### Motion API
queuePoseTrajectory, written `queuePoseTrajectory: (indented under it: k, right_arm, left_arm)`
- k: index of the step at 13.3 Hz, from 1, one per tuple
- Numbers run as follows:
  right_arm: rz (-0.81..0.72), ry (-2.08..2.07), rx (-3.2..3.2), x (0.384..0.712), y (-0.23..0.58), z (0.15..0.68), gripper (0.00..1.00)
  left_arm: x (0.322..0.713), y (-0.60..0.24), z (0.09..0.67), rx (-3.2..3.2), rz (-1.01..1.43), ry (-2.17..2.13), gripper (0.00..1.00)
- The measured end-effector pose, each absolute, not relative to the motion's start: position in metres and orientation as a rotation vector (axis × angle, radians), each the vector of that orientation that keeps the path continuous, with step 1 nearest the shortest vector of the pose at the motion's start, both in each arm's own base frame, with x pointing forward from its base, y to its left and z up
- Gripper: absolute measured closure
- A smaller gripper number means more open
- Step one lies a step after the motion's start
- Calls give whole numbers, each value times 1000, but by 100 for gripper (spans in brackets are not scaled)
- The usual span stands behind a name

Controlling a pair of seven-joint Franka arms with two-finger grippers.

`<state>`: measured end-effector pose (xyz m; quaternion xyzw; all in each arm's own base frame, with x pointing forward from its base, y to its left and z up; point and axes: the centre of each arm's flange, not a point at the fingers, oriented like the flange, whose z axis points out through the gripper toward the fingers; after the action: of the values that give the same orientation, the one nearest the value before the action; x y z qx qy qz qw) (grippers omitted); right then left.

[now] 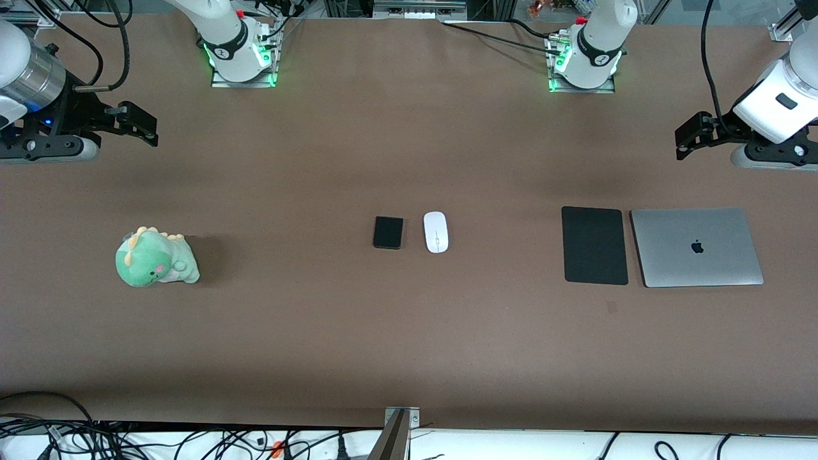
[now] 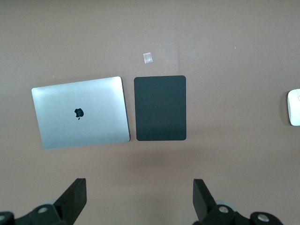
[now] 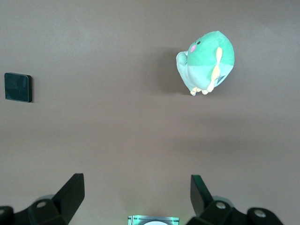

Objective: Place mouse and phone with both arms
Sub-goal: 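Move the left gripper over to the white mouse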

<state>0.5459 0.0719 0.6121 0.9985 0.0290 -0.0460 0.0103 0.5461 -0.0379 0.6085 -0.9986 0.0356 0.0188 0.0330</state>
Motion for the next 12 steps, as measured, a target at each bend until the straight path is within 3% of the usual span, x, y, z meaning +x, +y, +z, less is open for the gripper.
queuePoseTrajectory:
  k: [12]
  right_arm:
    - [-144,90,3116,546,72,612,0]
  left_arm:
    - [546,-51,605,-3075,87,145,0]
